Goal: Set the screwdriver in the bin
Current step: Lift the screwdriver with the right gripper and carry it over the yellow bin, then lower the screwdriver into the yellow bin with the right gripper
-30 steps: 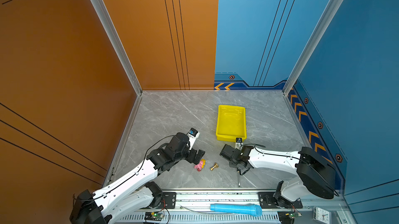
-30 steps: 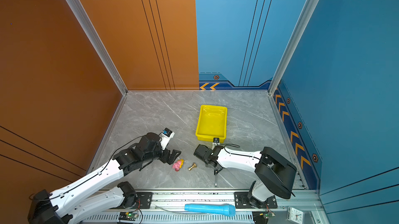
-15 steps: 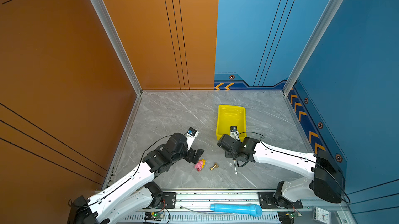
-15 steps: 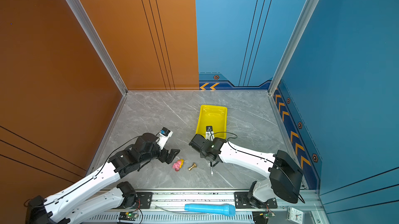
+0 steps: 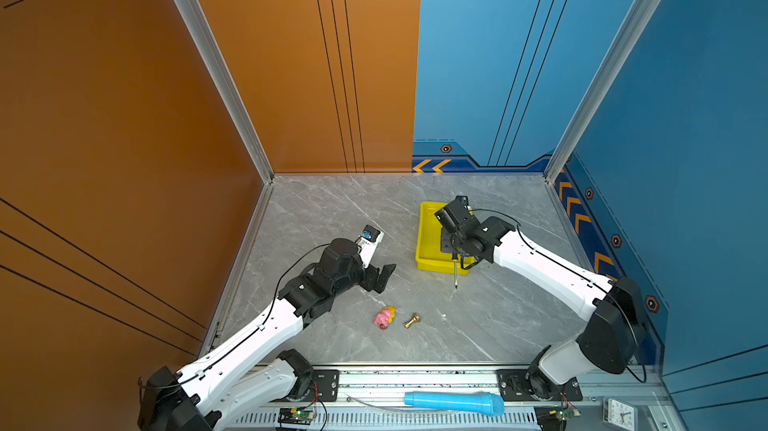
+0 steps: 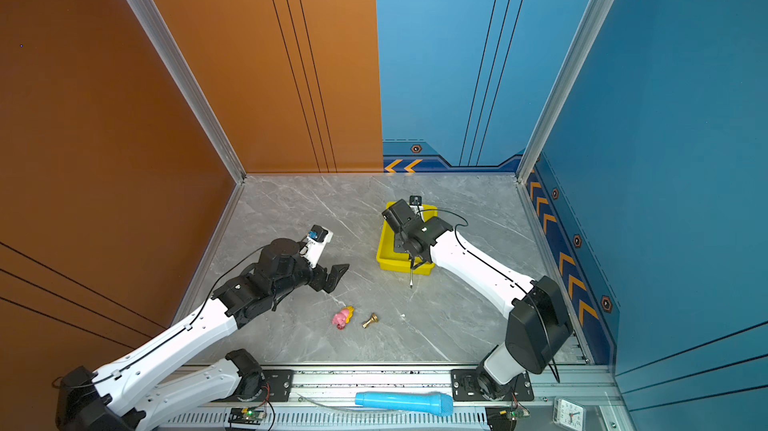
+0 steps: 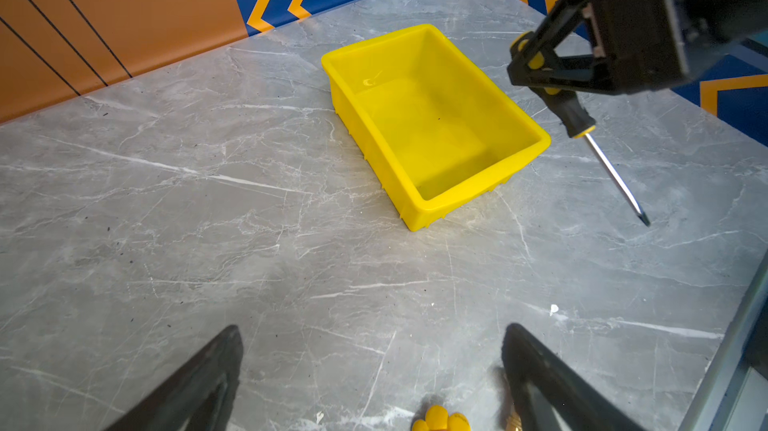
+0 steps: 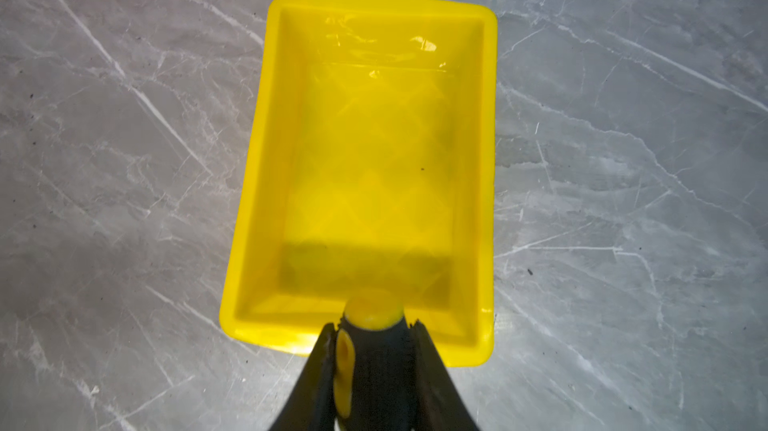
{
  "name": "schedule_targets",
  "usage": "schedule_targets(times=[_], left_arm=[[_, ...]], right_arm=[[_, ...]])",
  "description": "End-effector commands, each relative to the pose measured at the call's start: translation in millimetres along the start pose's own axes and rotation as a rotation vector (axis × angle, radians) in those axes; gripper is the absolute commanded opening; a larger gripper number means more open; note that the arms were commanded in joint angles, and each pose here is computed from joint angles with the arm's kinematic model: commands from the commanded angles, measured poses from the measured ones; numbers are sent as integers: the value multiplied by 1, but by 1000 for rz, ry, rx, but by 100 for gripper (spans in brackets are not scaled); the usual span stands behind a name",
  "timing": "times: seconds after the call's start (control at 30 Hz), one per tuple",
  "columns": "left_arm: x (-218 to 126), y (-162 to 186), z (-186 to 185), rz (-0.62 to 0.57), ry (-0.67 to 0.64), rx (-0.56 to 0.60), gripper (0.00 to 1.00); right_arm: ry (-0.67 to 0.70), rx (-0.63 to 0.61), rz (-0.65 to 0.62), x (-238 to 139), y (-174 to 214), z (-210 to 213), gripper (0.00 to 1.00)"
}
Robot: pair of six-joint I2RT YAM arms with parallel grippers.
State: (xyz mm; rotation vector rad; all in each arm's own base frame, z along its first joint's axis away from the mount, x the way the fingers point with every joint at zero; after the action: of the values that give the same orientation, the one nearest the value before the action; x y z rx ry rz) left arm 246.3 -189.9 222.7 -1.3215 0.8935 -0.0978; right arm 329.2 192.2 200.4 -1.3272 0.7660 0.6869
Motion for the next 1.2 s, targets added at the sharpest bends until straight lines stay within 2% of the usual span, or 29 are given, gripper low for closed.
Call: schedule_targets(times=[0.0, 0.43, 0.6, 0.63, 0.8, 0.87, 1.17], left_arm=[[1, -30, -8, -76, 64, 1, 98], [29, -45, -13, -27, 86, -78, 98], [36, -46, -12, 3, 80, -86, 98], [37, -47, -11, 7, 78, -87, 98], [43, -51, -11, 14, 86, -86, 98], [45, -45, -13, 54, 97, -87, 98], [58, -42, -25, 95, 178, -77, 98]], right_arm=[[-23, -39, 23, 18, -21, 4, 0], [-35, 43, 75, 109, -75, 8, 0], [-41, 82, 74, 128, -85, 3, 0], [-29, 83, 96, 142, -79, 2, 0], [-14, 105, 118, 163, -75, -3, 0], [-15, 112, 126, 169, -73, -4, 0], [2, 107, 168, 187, -59, -5, 0]])
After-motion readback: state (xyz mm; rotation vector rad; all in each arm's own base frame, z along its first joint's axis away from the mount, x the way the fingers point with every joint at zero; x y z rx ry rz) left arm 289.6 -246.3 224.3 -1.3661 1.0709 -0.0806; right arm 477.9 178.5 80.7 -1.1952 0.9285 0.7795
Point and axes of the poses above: each gripper's point midway between its finger pads, its own x axis out along the fingers, its own z axis along the line the jaws close on, y = z × x, the point moved 3 cm from there along -x, back along the fingers, and after that the axes turned 3 degrees about x, right-handed, at the moved point
